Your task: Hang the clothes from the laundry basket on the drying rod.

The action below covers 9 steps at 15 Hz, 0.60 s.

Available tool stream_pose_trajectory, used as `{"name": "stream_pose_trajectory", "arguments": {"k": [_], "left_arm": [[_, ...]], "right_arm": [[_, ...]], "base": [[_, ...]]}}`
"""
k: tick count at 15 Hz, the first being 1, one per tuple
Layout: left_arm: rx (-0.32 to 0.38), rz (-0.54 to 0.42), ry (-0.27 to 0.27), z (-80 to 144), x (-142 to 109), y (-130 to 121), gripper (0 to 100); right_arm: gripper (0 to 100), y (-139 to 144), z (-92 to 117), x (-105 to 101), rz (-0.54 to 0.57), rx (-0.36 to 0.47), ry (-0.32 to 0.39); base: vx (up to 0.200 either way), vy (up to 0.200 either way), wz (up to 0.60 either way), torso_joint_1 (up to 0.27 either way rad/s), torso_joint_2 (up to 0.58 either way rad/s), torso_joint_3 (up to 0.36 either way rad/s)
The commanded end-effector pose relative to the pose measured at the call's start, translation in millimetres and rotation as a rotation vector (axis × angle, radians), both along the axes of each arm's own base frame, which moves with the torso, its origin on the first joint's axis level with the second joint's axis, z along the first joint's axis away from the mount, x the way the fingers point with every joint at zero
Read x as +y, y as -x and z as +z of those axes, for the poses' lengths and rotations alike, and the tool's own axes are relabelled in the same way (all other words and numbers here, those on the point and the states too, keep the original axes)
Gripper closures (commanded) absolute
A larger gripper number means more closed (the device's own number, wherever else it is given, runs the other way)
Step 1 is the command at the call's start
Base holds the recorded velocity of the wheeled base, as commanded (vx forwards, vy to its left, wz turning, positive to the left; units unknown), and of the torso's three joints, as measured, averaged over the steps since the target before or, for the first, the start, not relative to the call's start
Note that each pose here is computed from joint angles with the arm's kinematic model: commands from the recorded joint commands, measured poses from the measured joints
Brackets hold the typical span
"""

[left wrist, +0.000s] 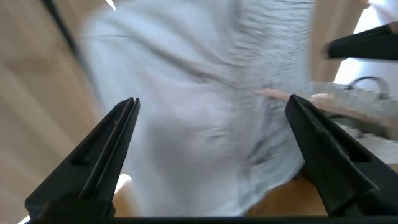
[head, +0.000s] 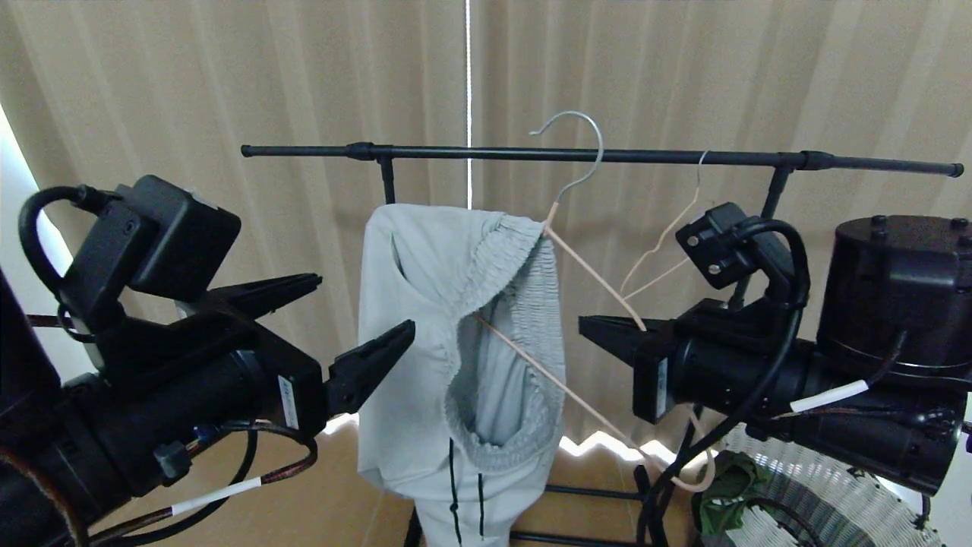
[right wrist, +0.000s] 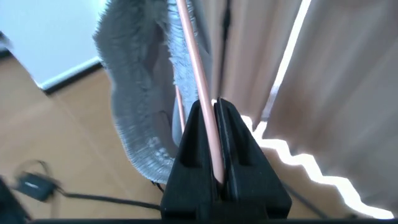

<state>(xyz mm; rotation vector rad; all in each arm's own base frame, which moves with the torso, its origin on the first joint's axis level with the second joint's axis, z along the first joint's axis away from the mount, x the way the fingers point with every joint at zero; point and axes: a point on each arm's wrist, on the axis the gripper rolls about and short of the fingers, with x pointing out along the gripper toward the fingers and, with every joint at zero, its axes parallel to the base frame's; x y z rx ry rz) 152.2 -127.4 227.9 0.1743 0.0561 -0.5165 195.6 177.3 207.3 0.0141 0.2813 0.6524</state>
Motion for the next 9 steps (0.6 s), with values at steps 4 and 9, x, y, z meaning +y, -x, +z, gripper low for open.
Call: {"name": "stream_pose_trajectory", "arguments": {"k": [4,9], "left_arm": [[-0.112,0.141,-0.152,13,29,-25,0],[-0.183,-0.014,-0.254,13,33,-28,0]], "right_arm": [[100,2,14,-43,0.106,-0.047,0.060],[100,0,5,-40,0.196,-0.015,0.114]], "base": [[0.000,0.000,0.00,0.000,0.00,0.000],[0.000,0.000,0.00,0.000,0.00,0.000]]}}
